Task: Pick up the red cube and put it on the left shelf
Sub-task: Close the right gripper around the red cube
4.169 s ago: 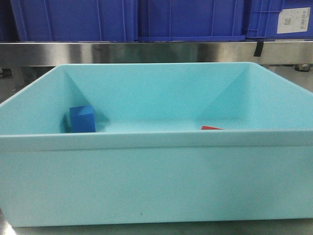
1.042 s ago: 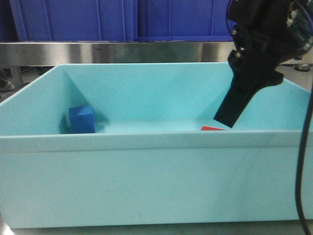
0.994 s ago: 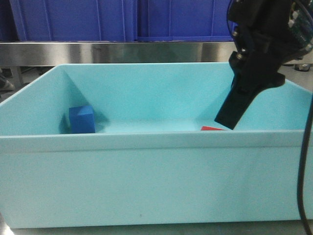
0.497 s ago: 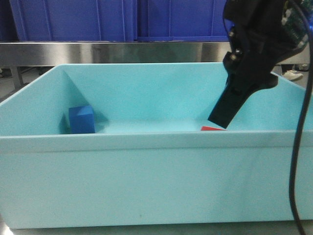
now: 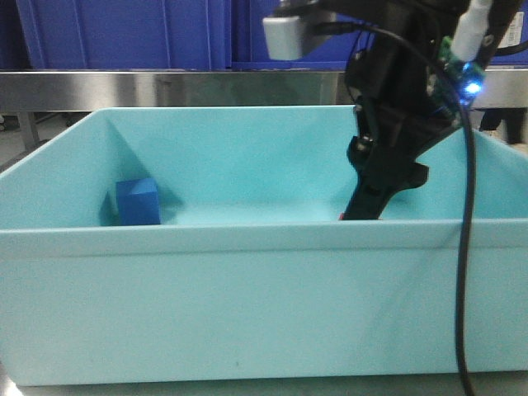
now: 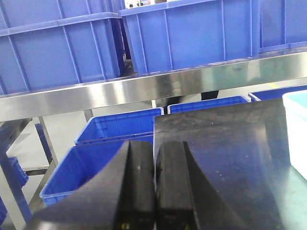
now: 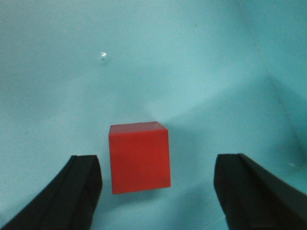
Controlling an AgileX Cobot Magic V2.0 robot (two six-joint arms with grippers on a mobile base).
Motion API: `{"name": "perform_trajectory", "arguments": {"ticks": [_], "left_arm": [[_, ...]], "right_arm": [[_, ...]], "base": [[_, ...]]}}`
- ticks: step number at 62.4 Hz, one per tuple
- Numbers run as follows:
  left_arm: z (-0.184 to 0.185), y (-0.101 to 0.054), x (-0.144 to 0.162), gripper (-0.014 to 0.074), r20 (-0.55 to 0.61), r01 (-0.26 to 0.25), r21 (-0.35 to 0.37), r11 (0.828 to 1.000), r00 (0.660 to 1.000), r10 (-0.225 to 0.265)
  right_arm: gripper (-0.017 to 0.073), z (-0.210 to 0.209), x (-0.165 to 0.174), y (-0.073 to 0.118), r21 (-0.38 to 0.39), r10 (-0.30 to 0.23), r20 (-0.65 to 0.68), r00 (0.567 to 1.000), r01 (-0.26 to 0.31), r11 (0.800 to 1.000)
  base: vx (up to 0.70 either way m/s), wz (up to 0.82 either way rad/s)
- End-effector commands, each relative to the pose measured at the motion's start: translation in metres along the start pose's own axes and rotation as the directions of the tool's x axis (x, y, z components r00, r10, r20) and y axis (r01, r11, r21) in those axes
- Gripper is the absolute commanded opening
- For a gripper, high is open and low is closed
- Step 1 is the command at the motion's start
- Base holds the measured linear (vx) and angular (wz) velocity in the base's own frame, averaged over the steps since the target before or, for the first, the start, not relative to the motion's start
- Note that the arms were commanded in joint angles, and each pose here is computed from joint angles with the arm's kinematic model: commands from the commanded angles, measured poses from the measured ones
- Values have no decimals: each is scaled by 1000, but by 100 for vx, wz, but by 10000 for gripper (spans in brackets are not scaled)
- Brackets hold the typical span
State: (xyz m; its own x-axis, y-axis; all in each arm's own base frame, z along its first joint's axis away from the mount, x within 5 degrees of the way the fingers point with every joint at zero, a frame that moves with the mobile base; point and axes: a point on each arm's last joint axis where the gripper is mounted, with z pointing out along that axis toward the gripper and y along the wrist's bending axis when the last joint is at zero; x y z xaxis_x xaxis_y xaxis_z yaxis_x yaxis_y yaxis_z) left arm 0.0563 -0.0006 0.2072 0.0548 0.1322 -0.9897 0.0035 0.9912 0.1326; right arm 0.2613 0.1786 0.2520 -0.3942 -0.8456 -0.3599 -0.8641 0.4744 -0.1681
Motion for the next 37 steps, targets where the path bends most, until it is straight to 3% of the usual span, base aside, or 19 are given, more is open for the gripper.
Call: {"name": "perform_trajectory", "arguments": {"ticks": [1, 37], "left_arm": [[0, 0, -1, 106, 70, 5, -9, 1000, 998, -4], [0, 0, -1, 106, 70, 5, -9, 1000, 998, -4]], "right_arm": [[596, -14, -13, -7, 51, -22, 73, 997, 19, 999], [596, 16, -13, -8, 10, -17, 4, 1000, 17, 1000]], "base": [[0, 0], [0, 0]]}}
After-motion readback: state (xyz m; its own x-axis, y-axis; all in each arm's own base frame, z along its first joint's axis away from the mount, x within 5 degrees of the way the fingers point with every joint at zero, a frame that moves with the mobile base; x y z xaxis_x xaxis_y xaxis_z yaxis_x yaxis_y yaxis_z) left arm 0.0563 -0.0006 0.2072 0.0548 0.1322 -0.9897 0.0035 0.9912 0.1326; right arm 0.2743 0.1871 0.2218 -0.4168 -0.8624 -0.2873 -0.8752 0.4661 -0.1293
